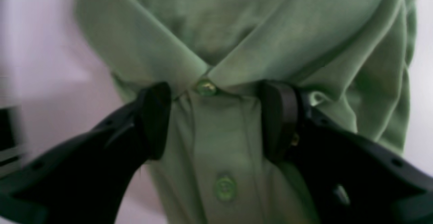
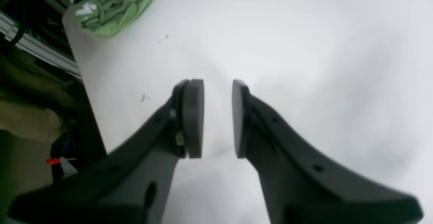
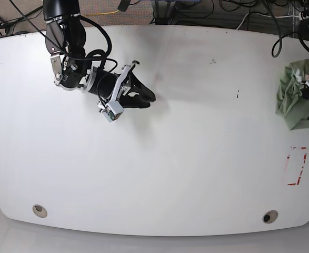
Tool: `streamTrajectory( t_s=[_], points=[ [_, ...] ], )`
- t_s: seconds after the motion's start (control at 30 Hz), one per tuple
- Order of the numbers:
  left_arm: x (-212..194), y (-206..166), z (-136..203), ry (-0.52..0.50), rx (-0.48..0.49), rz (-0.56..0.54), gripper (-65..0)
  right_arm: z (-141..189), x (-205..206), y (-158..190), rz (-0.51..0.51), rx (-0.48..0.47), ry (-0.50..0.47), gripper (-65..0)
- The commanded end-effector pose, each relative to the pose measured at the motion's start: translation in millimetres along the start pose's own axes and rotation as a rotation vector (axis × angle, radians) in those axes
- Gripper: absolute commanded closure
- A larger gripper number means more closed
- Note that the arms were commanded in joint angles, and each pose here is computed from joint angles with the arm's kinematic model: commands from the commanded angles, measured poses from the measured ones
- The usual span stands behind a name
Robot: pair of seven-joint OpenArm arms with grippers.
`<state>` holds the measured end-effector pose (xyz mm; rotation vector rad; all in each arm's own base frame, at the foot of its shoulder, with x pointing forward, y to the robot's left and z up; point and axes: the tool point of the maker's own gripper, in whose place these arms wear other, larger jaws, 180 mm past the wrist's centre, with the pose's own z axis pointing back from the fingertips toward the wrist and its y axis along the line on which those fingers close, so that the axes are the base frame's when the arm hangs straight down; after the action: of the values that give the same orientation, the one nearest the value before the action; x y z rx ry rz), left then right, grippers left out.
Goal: Fold the T-shirt properly
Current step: 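Grasp the folded shirt with the left gripper and carry it to the table edge, then release the folded shirt with the left gripper and lift away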
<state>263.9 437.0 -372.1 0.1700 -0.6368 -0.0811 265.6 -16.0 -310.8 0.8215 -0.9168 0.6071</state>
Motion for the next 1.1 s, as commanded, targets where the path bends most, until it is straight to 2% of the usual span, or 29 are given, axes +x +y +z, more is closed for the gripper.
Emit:
streamTrajectory(
  t_s=[0.0,0.07,0.17,0.3,0.4,0.53,0.73,0.9,1.0,1.07],
  points=[
    [25,29,15,-0.067,0.06,-0.02,-38.2,3,14,2,0.027,0.009,-0.042,-13.6],
    [35,33,21,-0.094,0.061,-0.033,-38.2,3,13,2,0.026,0.011,-0.04,-13.6],
    [68,22,41,-0.189,0.016,-0.117,-38.2,2,14,5,0.024,0.019,-0.043,-13.5],
    [80,3,60,-0.172,0.017,-0.173,-38.1,3,14,2,0.027,0.01,-0.042,-13.3],
    [95,-26,77,-0.218,0.03,-0.21,-38.1,8,11,-3,0.04,-0.002,-0.022,-13.2],
    [93,-72,96,-0.295,0.012,-0.219,-38.1,12,12,-8,0.045,-0.018,-0.022,-13.2],
    [84,-126,82,-0.355,0.035,-0.052,-37.9,37,16,-47,0.079,-0.172,-0.017,-13.8],
    [95,-190,70,-0.528,-0.014,-0.1,-37.9,48,1,-76,0.176,-0.313,0.088,-13.8],
    [91,-214,76,-0.612,0.008,-0.101,-37.9,57,-10,-82,0.258,-0.386,0.108,-13.2],
    [91,-226,79,-0.649,0.009,-0.096,-37.9,63,-11,-84,0.289,-0.414,0.071,-13.2]
  ],
)
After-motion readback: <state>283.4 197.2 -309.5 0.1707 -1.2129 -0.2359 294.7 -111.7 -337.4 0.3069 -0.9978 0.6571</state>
